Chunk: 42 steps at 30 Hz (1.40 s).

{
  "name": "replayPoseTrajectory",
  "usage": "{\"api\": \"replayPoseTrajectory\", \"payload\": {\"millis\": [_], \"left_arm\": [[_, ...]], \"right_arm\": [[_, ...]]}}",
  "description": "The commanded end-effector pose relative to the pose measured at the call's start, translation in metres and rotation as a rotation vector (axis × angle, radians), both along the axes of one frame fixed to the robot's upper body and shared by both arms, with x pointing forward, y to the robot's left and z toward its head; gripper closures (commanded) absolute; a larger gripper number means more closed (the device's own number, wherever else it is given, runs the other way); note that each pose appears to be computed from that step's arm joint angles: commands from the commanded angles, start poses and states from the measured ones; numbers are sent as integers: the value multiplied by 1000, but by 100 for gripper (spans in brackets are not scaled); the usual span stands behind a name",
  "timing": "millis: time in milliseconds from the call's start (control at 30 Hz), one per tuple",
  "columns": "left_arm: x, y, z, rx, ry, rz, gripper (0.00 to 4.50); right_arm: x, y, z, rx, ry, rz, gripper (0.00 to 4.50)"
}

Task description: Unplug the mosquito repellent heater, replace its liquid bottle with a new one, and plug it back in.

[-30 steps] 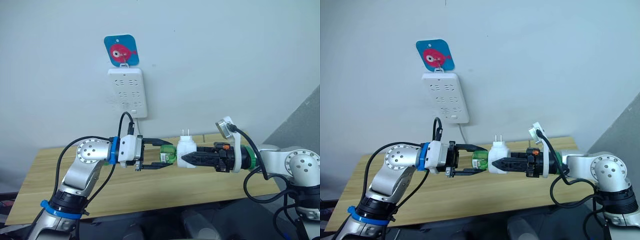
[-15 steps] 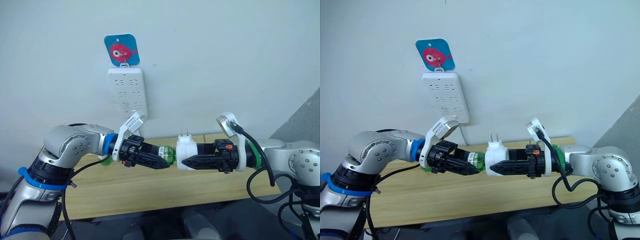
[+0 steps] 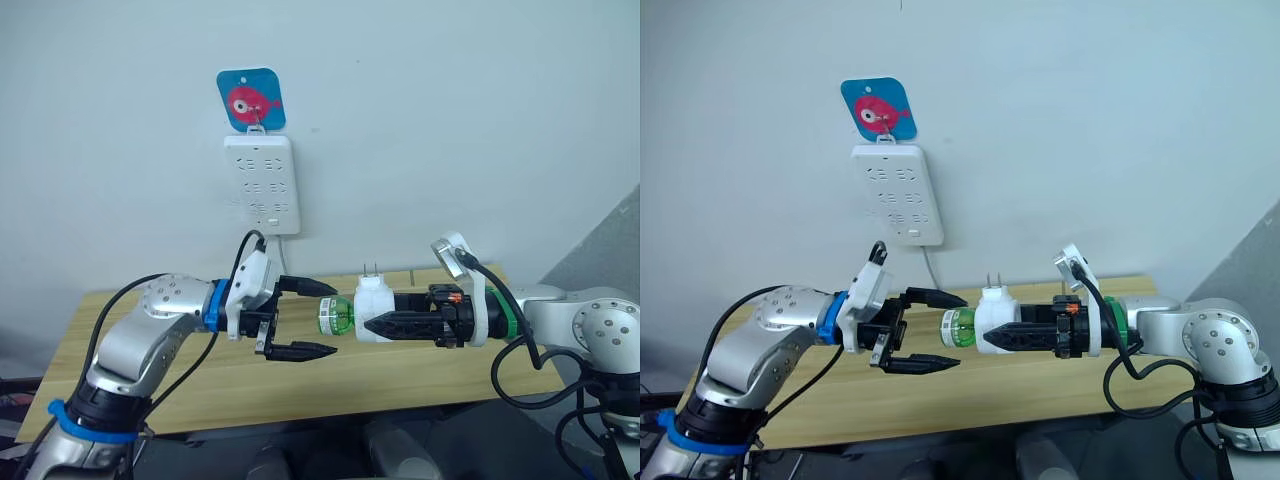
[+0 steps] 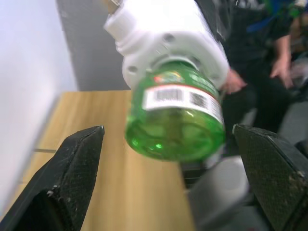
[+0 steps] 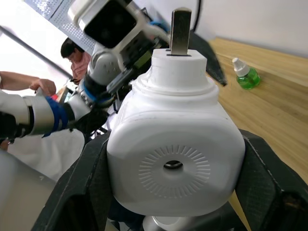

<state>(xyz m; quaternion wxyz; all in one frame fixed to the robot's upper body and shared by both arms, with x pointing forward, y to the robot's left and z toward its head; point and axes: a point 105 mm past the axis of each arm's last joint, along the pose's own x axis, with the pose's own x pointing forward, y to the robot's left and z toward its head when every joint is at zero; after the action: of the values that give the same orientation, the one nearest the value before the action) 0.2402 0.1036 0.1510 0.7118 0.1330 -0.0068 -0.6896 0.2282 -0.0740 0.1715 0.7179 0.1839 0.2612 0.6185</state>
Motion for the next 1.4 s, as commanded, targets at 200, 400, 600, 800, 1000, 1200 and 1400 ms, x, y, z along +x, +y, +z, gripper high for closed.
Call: {"api": "replayPoseTrajectory", "payload": {"millis": [200, 400, 600, 800, 1000, 1200, 1400], "left_arm": [[6, 1, 12, -93, -417, 58, 0], [9, -12, 13, -137, -513, 25, 0], [2, -16, 12, -150, -497, -37, 63], [-3, -17, 17, -160, -486, -57, 226], [-10, -12, 19, -97, -300, -95, 226], [2, 0, 23, -12, 308, 19, 226], [-6, 18, 21, 34, 615, 26, 226]], "right_arm": [[0, -2, 11, 43, -17, -2, 152], [-1, -1, 11, 38, -19, 2, 152], [-1, -1, 11, 35, -21, -1, 152], [-1, -1, 10, 33, -21, -3, 152], [-2, -1, 8, 15, -35, 2, 152], [-5, -2, 5, -19, -66, 32, 152], [-6, -3, 5, -22, -81, 36, 152]]}}
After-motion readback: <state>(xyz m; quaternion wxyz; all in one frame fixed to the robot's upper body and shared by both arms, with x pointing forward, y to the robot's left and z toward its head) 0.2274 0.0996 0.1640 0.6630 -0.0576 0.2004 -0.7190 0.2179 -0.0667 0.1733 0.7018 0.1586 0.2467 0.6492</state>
